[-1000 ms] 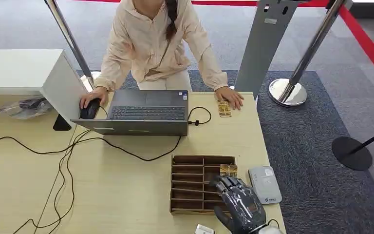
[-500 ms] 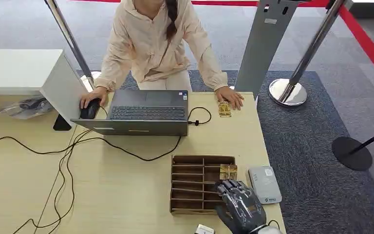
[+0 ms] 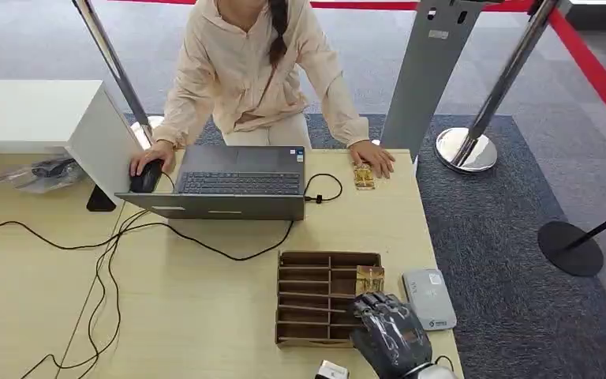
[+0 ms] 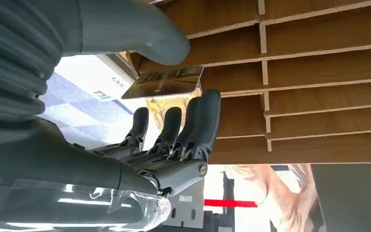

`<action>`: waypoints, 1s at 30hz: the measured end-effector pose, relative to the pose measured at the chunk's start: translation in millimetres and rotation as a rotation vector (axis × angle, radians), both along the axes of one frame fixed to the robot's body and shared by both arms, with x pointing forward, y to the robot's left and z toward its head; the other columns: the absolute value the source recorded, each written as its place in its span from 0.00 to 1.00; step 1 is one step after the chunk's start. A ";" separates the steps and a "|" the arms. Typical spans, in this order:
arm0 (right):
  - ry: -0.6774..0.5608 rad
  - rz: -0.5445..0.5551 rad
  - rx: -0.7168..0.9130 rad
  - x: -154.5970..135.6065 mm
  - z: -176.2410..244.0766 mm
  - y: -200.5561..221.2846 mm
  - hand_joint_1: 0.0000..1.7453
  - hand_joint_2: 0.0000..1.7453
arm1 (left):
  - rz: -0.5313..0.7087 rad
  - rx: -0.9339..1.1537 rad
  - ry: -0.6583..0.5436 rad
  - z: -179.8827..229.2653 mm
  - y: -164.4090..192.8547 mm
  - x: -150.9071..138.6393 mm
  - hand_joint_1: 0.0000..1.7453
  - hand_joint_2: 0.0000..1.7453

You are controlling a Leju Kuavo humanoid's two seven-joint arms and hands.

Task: Pass the card to the sensor for recognition and then transmit it.

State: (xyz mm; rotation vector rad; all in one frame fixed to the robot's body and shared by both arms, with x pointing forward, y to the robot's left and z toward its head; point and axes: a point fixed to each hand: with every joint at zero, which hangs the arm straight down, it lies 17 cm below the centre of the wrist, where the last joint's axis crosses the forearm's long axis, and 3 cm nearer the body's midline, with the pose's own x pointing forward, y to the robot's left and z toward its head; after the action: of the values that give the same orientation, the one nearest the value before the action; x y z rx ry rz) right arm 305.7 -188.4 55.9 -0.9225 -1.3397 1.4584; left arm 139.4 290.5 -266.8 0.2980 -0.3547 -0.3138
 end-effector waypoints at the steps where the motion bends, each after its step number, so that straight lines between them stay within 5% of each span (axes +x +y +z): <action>1: -0.002 -0.002 -0.002 0.3 0.0 -0.5 0.51 1.00 | 0.000 -0.001 -0.003 0.2 -0.2 0.6 0.00 0.00; 20: -0.035 -0.001 -0.036 2.2 1.3 -2.1 0.52 1.00 | -0.005 -0.007 -0.022 1.2 -1.4 3.5 0.00 0.00; 23: -0.041 0.000 -0.045 2.5 0.9 -2.5 0.60 1.00 | -0.005 -0.007 -0.028 1.6 -1.4 4.5 0.00 0.00; 26: -0.047 -0.001 -0.050 2.9 1.1 -2.1 0.85 1.00 | -0.004 -0.007 -0.032 1.8 -1.2 5.1 0.00 0.00; 30: -0.070 -0.002 -0.076 4.3 2.0 -3.2 0.86 1.00 | -0.005 -0.005 -0.034 2.0 -1.2 5.6 0.00 0.00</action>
State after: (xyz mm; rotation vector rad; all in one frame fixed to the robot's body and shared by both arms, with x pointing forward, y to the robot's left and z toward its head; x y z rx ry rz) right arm 310.0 -191.6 58.0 -1.0316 -1.3417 1.4963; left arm 145.0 289.2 -264.8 0.2975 -0.3901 -0.3124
